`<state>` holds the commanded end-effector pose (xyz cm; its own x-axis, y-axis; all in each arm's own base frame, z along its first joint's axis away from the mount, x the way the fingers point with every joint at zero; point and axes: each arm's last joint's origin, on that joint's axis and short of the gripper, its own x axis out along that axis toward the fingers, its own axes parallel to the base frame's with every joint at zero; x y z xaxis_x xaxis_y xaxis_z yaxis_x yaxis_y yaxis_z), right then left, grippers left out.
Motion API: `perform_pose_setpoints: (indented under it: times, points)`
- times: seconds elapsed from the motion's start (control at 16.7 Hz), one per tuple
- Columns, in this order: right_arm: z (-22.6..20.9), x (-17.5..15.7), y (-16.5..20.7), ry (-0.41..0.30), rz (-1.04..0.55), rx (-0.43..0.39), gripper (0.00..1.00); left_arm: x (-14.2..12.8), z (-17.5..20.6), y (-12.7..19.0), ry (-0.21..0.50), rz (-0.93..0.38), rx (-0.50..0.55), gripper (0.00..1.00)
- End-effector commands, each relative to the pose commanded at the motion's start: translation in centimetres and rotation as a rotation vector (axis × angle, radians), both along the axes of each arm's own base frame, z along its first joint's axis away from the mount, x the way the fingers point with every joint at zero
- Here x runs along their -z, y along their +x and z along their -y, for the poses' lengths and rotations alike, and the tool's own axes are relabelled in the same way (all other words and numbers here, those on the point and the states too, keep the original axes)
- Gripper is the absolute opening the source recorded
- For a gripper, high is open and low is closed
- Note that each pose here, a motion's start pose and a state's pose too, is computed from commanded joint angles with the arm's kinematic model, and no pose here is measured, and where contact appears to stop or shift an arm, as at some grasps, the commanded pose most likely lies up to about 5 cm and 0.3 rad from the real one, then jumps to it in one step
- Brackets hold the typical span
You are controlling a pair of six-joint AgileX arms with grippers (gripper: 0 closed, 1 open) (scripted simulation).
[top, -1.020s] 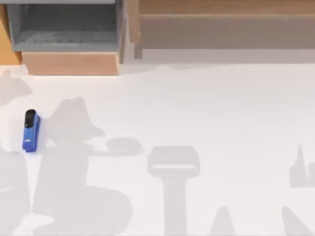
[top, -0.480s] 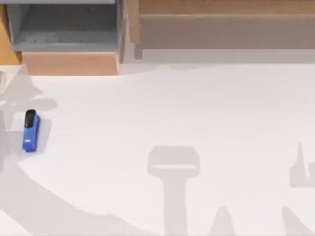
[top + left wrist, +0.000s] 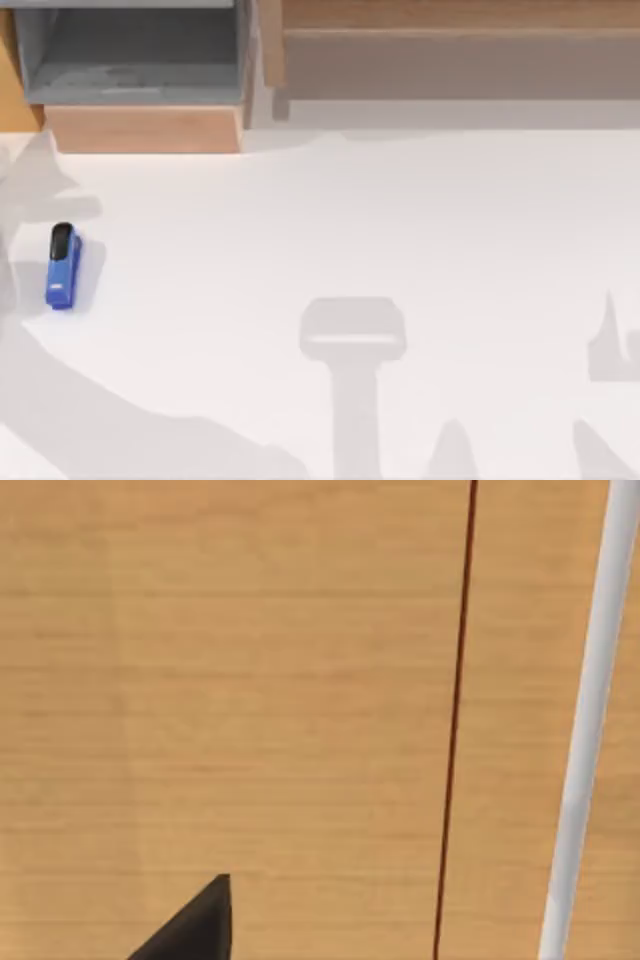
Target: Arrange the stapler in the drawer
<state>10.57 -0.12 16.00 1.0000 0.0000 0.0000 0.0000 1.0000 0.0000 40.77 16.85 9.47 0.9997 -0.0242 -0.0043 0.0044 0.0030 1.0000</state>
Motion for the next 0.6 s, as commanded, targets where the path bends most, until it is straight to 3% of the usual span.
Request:
perform_pose_setpoints:
  times: [0.6]
  points:
    - [0.0, 0.0, 0.0, 0.000, 0.000, 0.000, 1.00, 0.0, -0.2, 2.5, 0.003, 0.004, -0.004, 1.00]
